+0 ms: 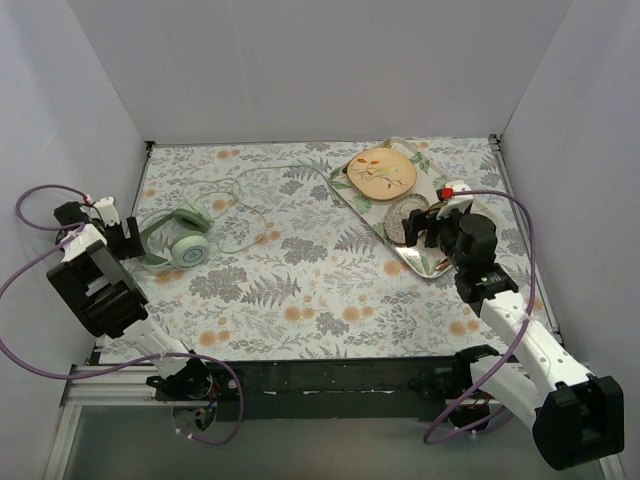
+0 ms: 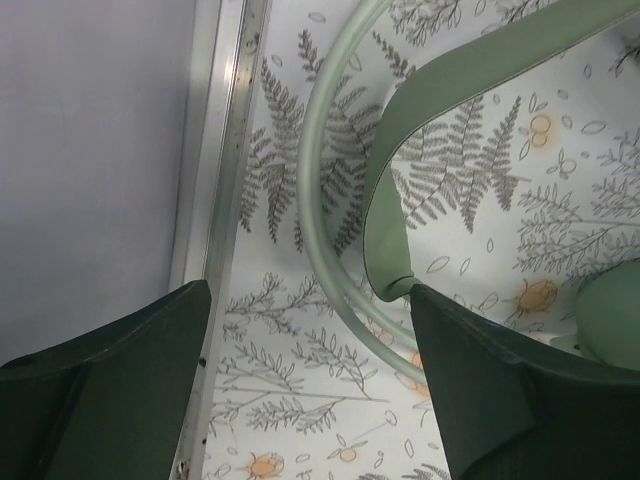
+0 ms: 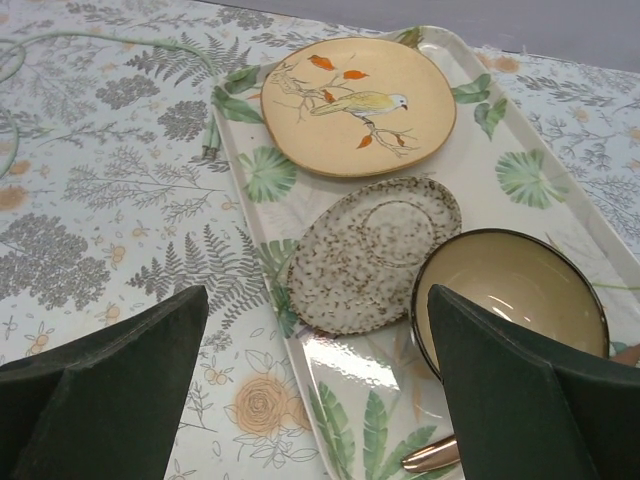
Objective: Wrap the headphones
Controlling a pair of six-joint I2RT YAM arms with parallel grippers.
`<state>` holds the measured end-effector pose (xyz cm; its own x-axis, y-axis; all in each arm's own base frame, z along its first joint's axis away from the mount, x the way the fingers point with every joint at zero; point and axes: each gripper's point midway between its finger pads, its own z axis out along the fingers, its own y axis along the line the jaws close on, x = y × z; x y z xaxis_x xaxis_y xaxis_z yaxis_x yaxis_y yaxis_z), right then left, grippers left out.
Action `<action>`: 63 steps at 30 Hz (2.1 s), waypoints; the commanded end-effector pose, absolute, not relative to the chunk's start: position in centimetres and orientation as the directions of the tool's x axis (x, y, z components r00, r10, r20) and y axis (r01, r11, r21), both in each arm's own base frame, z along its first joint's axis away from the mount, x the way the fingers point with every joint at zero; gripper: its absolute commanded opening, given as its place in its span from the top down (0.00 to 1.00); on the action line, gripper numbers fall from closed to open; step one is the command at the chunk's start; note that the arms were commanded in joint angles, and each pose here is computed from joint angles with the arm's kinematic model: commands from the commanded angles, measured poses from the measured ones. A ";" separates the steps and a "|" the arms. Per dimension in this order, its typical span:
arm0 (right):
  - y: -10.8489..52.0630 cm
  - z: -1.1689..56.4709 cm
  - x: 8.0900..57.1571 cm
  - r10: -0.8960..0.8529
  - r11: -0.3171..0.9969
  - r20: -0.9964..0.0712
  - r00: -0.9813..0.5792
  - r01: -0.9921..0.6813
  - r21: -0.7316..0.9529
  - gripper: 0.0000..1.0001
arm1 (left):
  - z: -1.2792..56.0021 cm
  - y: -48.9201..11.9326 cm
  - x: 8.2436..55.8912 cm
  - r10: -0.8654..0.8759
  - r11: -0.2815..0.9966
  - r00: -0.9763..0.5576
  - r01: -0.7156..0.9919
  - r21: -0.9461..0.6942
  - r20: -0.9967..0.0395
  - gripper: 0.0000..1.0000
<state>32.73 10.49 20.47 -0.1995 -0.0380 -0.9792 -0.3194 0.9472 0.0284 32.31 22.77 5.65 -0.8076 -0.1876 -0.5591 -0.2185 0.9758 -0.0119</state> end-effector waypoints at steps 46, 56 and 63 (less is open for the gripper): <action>21.9 19.8 32.1 -0.255 0.833 -0.942 -0.220 -0.544 -0.098 0.03 | 4.1 12.6 38.6 -0.039 0.993 -0.832 0.028 -0.112 -0.554 1.00; 38.9 26.5 29.6 -0.289 0.665 -0.954 -0.081 -0.734 -0.139 0.02 | 14.8 3.6 39.7 0.057 0.983 -0.675 0.167 -0.077 -0.735 1.00; 45.3 26.3 30.2 -0.274 0.656 -0.950 -0.149 -0.752 -0.071 0.02 | 19.1 1.4 38.6 0.096 0.983 -0.598 0.184 -0.019 -0.796 1.00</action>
<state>29.10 43.90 26.05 -0.0949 -0.2905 -0.9522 -0.7809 0.6149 -0.1097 39.28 2.70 16.69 -0.6375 0.1210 -0.7609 0.1906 0.9817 -0.0036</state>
